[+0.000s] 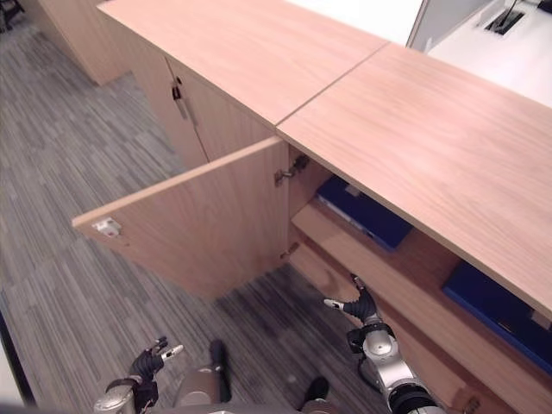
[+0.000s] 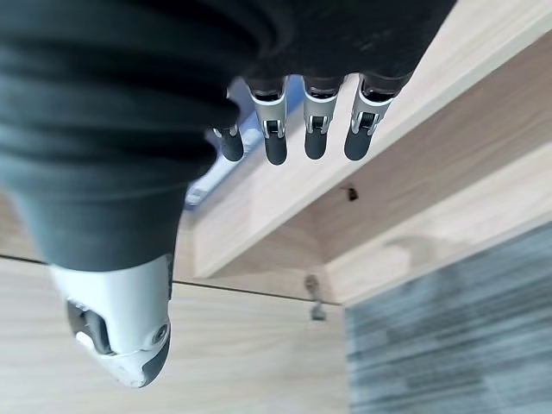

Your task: Put the empty folder in the office cabinet

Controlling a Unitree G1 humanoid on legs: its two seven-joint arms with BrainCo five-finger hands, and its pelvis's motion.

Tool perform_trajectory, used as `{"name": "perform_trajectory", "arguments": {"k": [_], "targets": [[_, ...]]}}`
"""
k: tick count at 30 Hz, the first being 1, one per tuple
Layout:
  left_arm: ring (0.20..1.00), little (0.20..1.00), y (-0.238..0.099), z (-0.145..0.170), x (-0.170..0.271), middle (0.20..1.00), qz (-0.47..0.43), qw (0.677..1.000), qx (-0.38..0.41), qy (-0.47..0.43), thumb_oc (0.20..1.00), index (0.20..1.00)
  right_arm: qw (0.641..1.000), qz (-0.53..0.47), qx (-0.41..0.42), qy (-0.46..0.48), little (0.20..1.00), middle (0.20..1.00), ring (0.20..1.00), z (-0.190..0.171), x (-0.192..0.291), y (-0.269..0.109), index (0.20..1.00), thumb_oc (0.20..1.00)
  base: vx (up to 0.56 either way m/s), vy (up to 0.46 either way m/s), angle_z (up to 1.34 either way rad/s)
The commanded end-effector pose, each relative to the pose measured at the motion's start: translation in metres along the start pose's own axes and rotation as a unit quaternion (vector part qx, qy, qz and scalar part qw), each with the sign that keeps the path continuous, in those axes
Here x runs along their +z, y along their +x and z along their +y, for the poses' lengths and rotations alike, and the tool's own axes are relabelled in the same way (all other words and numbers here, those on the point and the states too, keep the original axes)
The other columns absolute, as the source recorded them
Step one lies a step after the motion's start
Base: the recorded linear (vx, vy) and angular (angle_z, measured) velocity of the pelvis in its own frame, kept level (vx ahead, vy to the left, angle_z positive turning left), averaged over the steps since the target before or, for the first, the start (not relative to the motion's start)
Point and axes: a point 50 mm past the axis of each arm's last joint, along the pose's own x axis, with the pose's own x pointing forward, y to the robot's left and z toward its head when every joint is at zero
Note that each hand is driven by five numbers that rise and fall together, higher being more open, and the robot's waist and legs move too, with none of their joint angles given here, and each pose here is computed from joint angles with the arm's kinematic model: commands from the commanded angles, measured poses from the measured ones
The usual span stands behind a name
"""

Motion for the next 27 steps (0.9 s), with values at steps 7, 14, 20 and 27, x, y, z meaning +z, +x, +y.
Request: {"name": "perform_trajectory", "arguments": {"k": [7, 14, 20, 27], "targets": [[1.000, 1.000, -0.001, 0.021, 0.017, 1.000, -0.028, 0.999, 0.022, 0.039, 1.000, 1.000, 0.998, -0.051, 0.008, 0.048, 1.000, 1.000, 1.000, 0.016, 0.030, 0.006, 1.000, 1.000, 0.04, 0.169, 0.63], [1.000, 1.000, 0.001, 0.029, 0.038, 1.000, -0.066, 0.996, 0.042, 0.030, 1.000, 1.000, 0.993, -0.086, 0.027, 0.082, 1.000, 1.000, 1.000, 0.036, 0.060, 0.016, 1.000, 1.000, 0.01, 0.133, 0.06], [1.000, 1.000, 0.006, 0.019, 0.051, 1.000, -0.088, 0.995, 0.026, 0.037, 1.000, 1.000, 0.992, -0.084, 0.020, 0.091, 1.000, 1.000, 1.000, 0.030, 0.050, 0.008, 1.000, 1.000, 0.09, -0.032, 0.37], [1.000, 1.000, 0.003, 0.022, 0.044, 1.000, -0.081, 0.996, 0.037, 0.021, 1.000, 1.000, 0.994, -0.073, 0.030, 0.069, 1.000, 1.000, 1.000, 0.028, 0.043, 0.007, 1.000, 1.000, 0.00, -0.220, 0.26]]}}
